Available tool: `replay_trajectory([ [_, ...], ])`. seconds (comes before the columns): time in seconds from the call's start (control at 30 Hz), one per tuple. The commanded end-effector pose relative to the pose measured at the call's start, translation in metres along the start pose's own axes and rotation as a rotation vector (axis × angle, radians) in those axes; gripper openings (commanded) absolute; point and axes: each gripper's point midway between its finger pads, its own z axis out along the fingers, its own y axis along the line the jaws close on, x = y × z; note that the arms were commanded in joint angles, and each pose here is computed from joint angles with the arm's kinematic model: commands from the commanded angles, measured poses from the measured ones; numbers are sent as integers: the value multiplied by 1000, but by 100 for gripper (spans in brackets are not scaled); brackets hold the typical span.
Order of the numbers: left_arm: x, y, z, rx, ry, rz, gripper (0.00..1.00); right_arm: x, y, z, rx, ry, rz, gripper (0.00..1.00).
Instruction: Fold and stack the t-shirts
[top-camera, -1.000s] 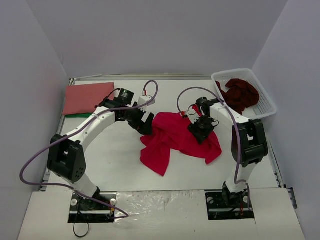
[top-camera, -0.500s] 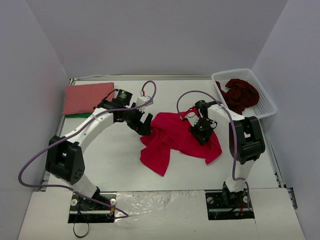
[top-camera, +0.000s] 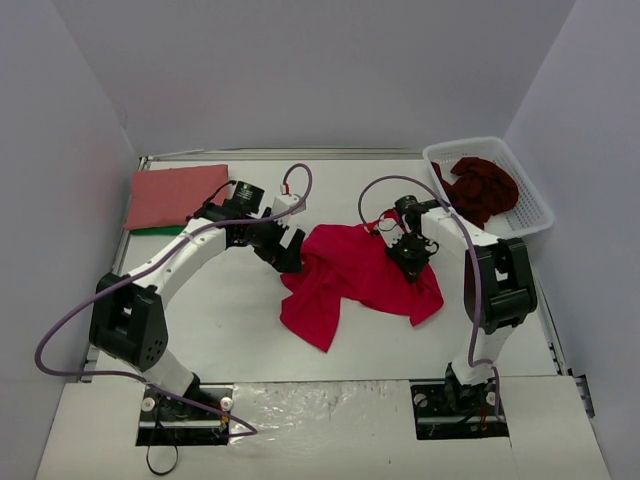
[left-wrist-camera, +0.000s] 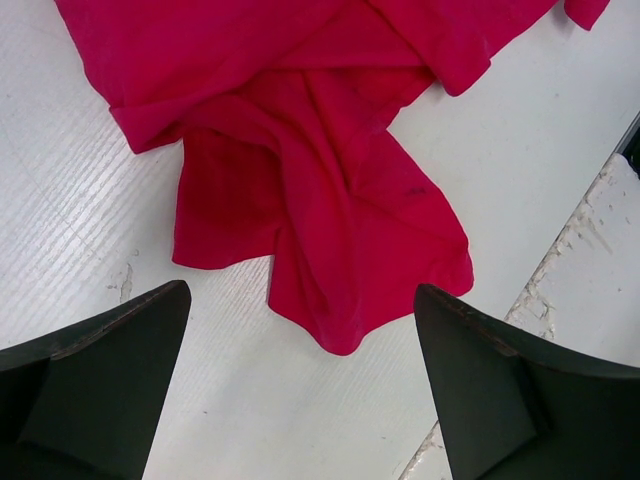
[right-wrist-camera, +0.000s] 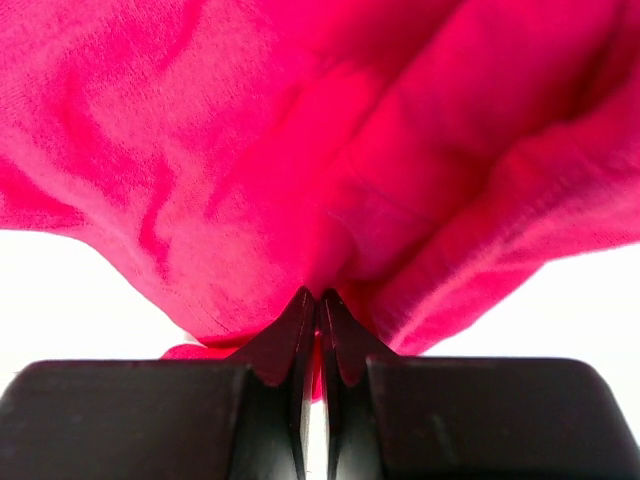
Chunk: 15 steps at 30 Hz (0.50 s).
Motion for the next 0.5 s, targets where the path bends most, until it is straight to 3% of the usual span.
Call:
replay_trajectory([
  [0.0, -18, -8, -17, 1, -63, 45, 94, 1, -6, -23, 45, -22, 16, 0],
  [0.27, 7, 6, -5, 11, 82, 65, 94, -33, -20, -83, 102, -220, 49, 0],
  [0.47, 25, 7, 17, 76, 104, 58, 94, -33, -31, -104, 104, -307, 108, 0],
])
